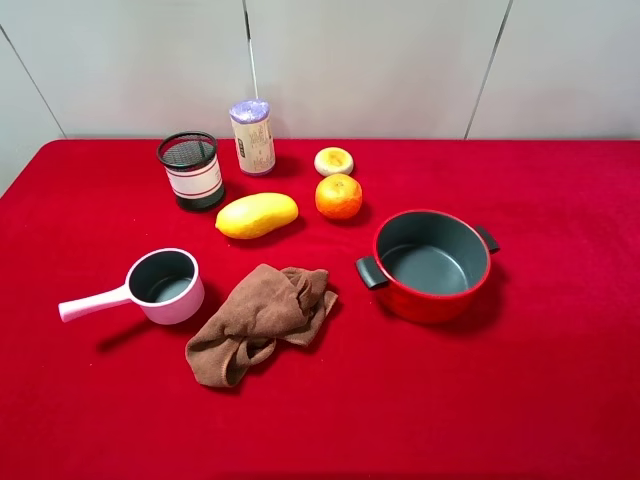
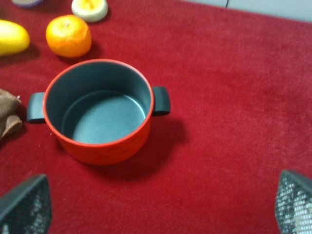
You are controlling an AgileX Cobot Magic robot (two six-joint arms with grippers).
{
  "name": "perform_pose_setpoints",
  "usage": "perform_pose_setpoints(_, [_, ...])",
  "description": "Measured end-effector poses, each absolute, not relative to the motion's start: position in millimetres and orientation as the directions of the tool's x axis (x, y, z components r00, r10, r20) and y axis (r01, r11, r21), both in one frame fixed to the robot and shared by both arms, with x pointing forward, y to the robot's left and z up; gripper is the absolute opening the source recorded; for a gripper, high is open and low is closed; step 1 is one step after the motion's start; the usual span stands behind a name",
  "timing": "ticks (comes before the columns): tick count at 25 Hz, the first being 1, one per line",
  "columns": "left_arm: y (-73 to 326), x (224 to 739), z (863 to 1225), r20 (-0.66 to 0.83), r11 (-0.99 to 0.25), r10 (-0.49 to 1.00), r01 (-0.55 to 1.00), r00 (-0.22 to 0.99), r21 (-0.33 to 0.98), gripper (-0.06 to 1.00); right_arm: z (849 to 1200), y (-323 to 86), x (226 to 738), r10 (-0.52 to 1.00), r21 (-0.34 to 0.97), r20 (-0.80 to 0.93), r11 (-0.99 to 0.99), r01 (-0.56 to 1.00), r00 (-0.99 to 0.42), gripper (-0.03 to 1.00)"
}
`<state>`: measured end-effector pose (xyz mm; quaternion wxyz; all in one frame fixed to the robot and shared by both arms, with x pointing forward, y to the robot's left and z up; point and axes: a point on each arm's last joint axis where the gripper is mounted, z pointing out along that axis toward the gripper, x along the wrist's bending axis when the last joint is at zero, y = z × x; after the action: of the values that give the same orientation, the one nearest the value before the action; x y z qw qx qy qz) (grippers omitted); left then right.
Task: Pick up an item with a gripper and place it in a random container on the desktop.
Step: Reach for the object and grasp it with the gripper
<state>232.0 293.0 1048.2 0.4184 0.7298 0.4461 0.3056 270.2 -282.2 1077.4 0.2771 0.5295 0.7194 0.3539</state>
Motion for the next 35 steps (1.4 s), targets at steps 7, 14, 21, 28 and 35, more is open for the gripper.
perform_pose_setpoints(7, [293,232,1048,0.073,-0.252,0.907,0.395,0.415,0.883,0.98,1077,-280,279,0.947,0.782,-0.040,0.228,0.580,-0.319,0.69])
perform_pose_setpoints(14, [293,232,1048,0.073,-0.252,0.907,0.395,0.415,0.883,0.98,1084,-280,285,0.940,0.782,-0.065,0.257,0.569,-0.335,0.69])
perform_pose_setpoints(21, [293,232,1048,0.073,-0.252,0.907,0.395,0.415,0.883,0.98,1099,-279,303,0.933,0.755,-0.077,0.285,0.590,-0.352,0.69])
perform_pose_setpoints(28, [293,232,1048,0.073,-0.252,0.907,0.395,0.415,0.883,0.98,1111,-273,333,0.917,0.707,-0.068,0.323,0.630,-0.393,0.69])
perform_pose_setpoints(35, [293,232,1048,0.073,-0.252,0.907,0.395,0.415,0.883,0.98,1123,-255,377,0.875,0.657,-0.091,0.412,0.632,-0.476,0.69])
